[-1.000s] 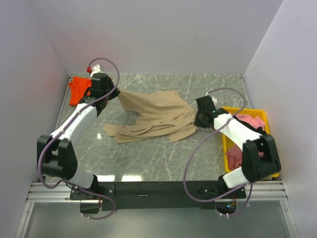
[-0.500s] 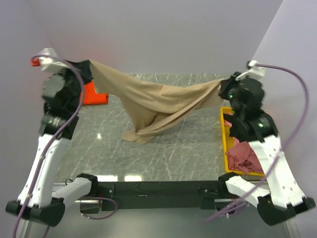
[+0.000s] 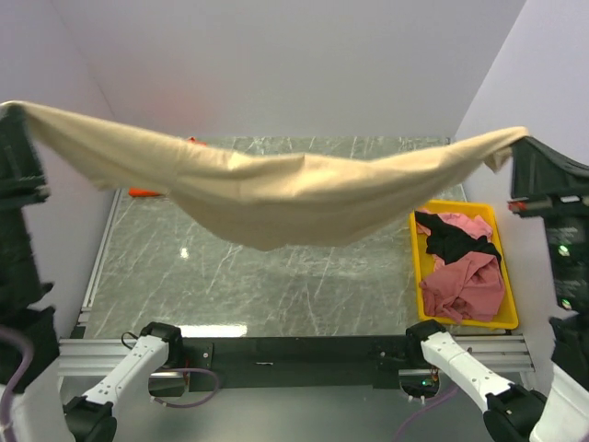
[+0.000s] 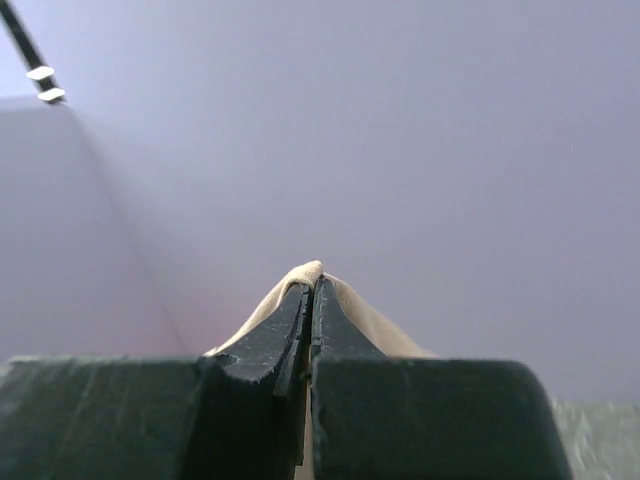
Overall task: Fold and stack the t-shirts
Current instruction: Flatten the tshirt out
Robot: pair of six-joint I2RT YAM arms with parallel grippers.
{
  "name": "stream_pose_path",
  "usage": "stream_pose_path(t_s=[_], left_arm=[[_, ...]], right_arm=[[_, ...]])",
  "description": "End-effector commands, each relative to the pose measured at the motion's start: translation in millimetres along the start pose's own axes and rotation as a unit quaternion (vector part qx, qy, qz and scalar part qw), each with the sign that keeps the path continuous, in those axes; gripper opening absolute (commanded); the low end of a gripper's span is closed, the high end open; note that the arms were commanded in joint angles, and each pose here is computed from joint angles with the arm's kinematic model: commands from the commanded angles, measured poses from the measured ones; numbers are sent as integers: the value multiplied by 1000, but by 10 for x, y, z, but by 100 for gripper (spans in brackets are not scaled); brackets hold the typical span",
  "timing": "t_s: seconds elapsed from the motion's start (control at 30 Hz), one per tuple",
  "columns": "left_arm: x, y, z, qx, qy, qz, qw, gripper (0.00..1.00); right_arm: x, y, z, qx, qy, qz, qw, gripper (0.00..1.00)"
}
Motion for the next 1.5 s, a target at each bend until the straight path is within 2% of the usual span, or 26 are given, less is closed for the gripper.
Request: stream_pose_path(t_s=[0.0,0.13,0.27,0.4,0.43,0.47,0.53,0.57,0.67,0.7,0.73,0.77,0.8,0.83,0.87,0.93,1.0,1.03,1.13,1.33,1.47], left_arm=[[-125,90,210,-9,-14,-27,1000,1],[-96,69,219,-16,-16,-10,1000,1],[97,-123,-101,3,-28,30,999,1],[521,-398,-737,43,-57,116,991,1],[641,-458,-850,37,-66,151,986,1],[804,-564,-1117,57,-77,180,979,1],[1110,-626,-1500,87,-101,229,964,1],[1313,-677,-1797,117,-105,250,956,1],[1979,-558,-2519,201,-100,303,926,1],[2216,-412,-2748,238,-102,323,910,17],[2407,-337,-2860,255,-101,342,899,33],[2583,-240,-3083,292,-93,355,883,53],[2724,-96,-3205,316,-97,376,866,99],[2827,-32,-3263,325,-100,395,854,99],[2911,25,-3345,337,-103,408,842,99],[2935,61,-3377,349,-104,414,834,99],[2903,91,-3379,357,-95,403,837,99],[2863,97,-3340,355,-89,396,842,99],[2823,167,-3342,363,-74,383,846,99],[2796,208,-3425,391,-51,357,847,99],[2801,176,-3586,417,-26,324,849,99]], right_arm=[[90,68,186,-13,16,51,998,0],[103,-16,187,-8,20,51,998,0],[92,-339,-56,12,28,35,999,0],[3,-857,-657,76,45,-14,996,0],[-28,-1051,-900,103,52,-26,993,0],[-47,-1173,-1019,105,58,-30,992,0],[-193,-1476,-1542,155,69,-57,984,0],[-234,-1575,-1796,177,67,-44,981,0],[-540,-1866,-2655,248,49,-57,966,1],[-592,-1913,-2884,273,40,-39,960,1],[-732,-1980,-3304,313,30,-46,948,7],[-772,-2015,-3507,332,27,-38,942,19],[-804,-2040,-3685,355,24,-31,934,36],[-872,-2056,-4041,397,20,-32,917,66],[-894,-2085,-4096,419,19,-41,907,78],[-940,-2085,-4308,450,14,-57,891,86],[-912,-2029,-4357,455,11,-58,889,88],[-871,-2019,-4286,443,11,-52,895,88],[-737,-1824,-4244,456,12,-55,888,90],[-391,-1156,-4386,518,-11,-60,853,91],[-300,-611,-4624,581,-67,-63,809,91]])
Point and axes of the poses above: each gripper's point midway between its finger pads, its own y axis back along the fingers, its own x axis along the line the jaws close on, z = x × y, the point moved 9 cm from there along y, back along the fingers, and after that the axes turned 4 degrees about y, right-handed, at the moved point
